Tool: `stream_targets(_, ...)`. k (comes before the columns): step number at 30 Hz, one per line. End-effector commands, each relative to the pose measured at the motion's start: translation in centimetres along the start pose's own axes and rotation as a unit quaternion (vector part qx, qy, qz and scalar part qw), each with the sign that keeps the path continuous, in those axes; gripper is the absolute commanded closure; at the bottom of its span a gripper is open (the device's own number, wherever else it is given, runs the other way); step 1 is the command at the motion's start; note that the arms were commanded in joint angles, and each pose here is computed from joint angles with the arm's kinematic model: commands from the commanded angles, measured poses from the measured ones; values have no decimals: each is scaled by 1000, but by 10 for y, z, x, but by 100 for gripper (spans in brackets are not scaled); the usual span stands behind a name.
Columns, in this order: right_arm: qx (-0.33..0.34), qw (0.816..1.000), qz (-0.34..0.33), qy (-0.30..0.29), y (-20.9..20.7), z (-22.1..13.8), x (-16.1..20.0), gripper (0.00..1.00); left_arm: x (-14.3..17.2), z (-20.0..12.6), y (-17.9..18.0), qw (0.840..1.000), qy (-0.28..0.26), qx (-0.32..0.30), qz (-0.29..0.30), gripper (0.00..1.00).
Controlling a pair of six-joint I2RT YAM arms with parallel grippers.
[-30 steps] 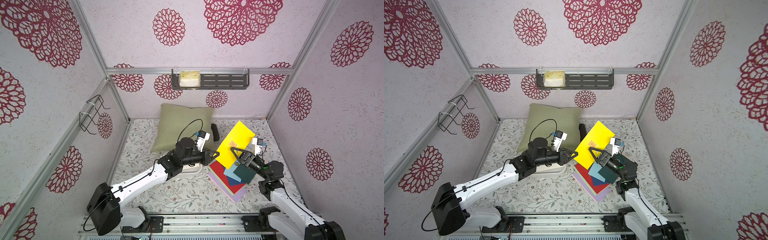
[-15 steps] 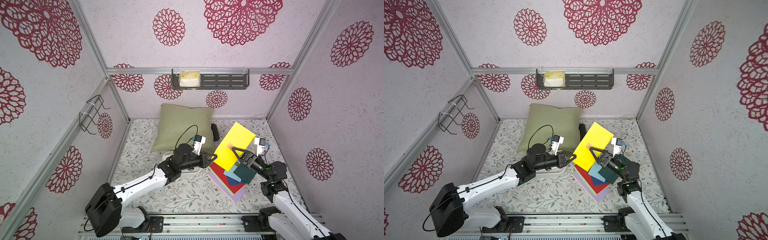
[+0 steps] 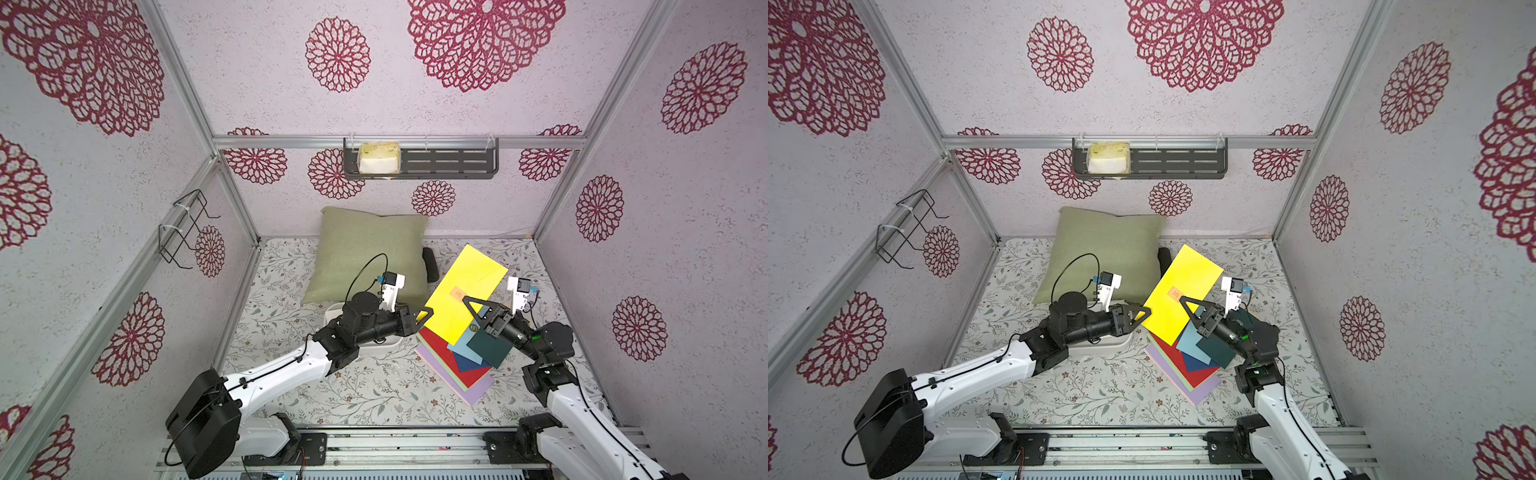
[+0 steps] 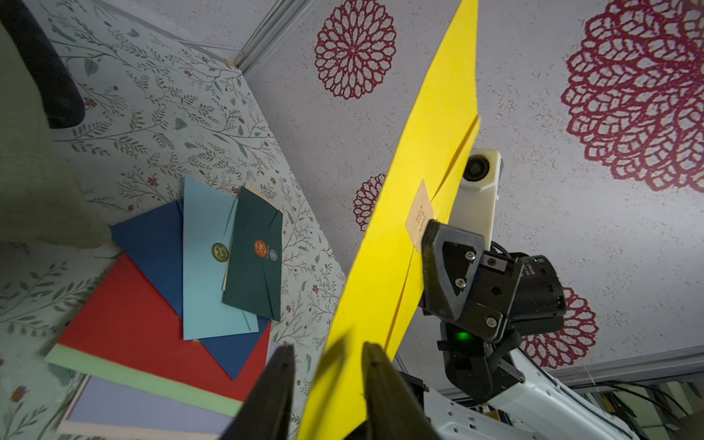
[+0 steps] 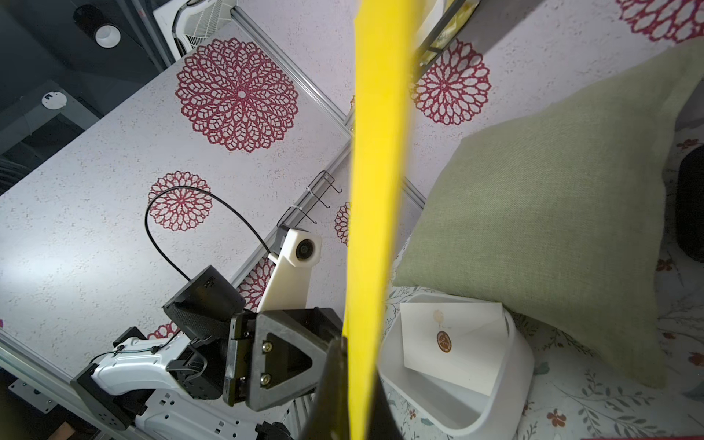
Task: Put the sealed envelopes into the storage box
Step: Pick up the envelope from the center of the board, then place the envelope in the storage box.
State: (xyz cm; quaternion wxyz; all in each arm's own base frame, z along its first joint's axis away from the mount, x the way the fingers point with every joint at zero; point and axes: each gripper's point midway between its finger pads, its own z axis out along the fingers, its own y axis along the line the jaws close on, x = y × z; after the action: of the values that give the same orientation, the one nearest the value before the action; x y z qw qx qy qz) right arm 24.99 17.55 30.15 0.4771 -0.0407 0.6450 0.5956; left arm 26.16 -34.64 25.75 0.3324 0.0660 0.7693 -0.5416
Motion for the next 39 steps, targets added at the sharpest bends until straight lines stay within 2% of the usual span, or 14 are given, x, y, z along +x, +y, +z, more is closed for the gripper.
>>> stream_targets(1,18,994,-99,32,7,11,-8,100,-19,-22,40,992,-50,-119,2,23)
stream_targets(2,30,991,-124,44,4,14,-8,100,-20,-34,62,981,-56,-183,-2,19)
stream_targets(4,58,980,-169,83,-4,23,-5,100,-24,-73,114,946,-74,-313,-30,15)
stream_targets(5,68,974,-191,101,-6,28,-3,100,-25,-91,134,932,-79,-351,-53,15)
stream_targets(7,99,957,-227,149,-17,44,5,100,-30,-128,163,912,-103,-387,-92,15)
stream_targets(11,106,915,-310,236,-21,78,27,100,-41,-197,183,877,-173,-437,-93,10)
stream_targets(14,85,876,-371,295,-20,102,48,100,-40,-244,194,845,-198,-487,-102,4)
stream_targets(17,54,825,-438,353,-15,126,71,100,-32,-275,205,820,-212,-517,-124,4)
stream_targets(19,20,785,-477,395,-11,139,89,100,-27,-283,209,818,-218,-513,-140,4)
stream_targets(22,-12,734,-502,457,-11,149,115,100,-25,-288,211,821,-225,-505,-143,4)
stream_targets(28,-42,674,-529,514,-18,168,155,100,-22,-295,213,820,-233,-502,-145,4)
stream_targets(34,-33,608,-519,600,-43,161,193,100,-24,-295,219,820,-217,-511,-142,4)
stream_targets(39,-45,591,-520,615,-49,164,208,100,-24,-296,224,818,-218,-511,-148,4)
